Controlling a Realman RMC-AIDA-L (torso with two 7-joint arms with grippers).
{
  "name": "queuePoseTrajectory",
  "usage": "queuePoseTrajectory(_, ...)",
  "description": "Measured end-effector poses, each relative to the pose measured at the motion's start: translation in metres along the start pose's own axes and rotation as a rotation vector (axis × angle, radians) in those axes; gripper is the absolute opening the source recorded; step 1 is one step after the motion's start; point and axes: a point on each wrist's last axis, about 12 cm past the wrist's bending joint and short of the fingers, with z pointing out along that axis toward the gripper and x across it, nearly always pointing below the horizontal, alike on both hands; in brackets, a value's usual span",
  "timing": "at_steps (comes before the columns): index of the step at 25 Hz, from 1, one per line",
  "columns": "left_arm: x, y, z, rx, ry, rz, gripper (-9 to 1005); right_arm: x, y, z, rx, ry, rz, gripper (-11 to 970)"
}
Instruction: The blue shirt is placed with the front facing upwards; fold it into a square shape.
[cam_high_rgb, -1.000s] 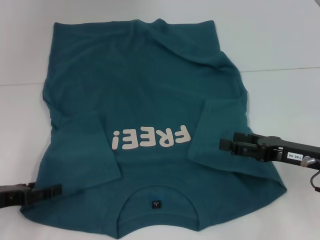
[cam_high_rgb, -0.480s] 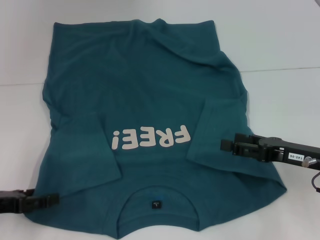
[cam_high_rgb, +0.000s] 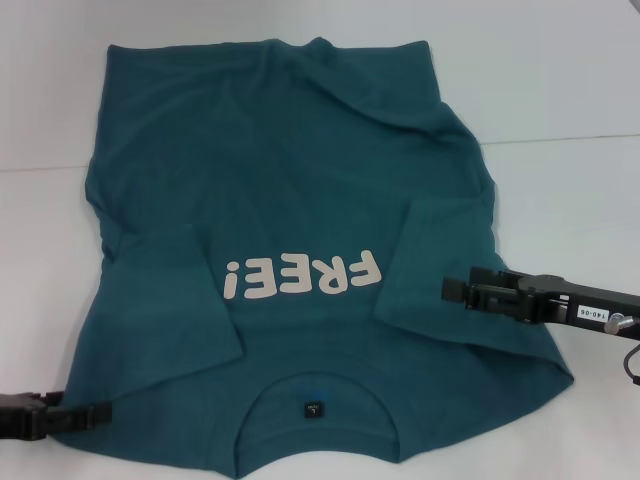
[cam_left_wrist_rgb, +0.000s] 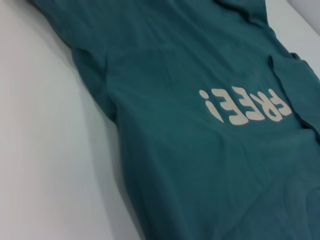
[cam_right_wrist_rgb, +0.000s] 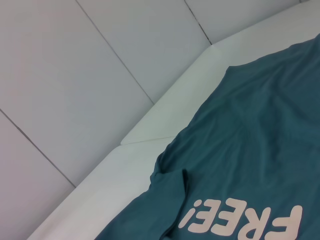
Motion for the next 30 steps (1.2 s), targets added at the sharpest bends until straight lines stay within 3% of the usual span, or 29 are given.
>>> queuePoseTrajectory(11,-0.010,-0.013,0.000,0.094,0.018,0.034,904,-0.003,0.000,0.001,-0.001,0.000,-0.005,927)
queuePoseTrajectory(30,-0.005,-0.001,-0.009,0.013,0.016,0.023,904,-0.003,-0.002,0.002,0.020,0.001,-0.007,926)
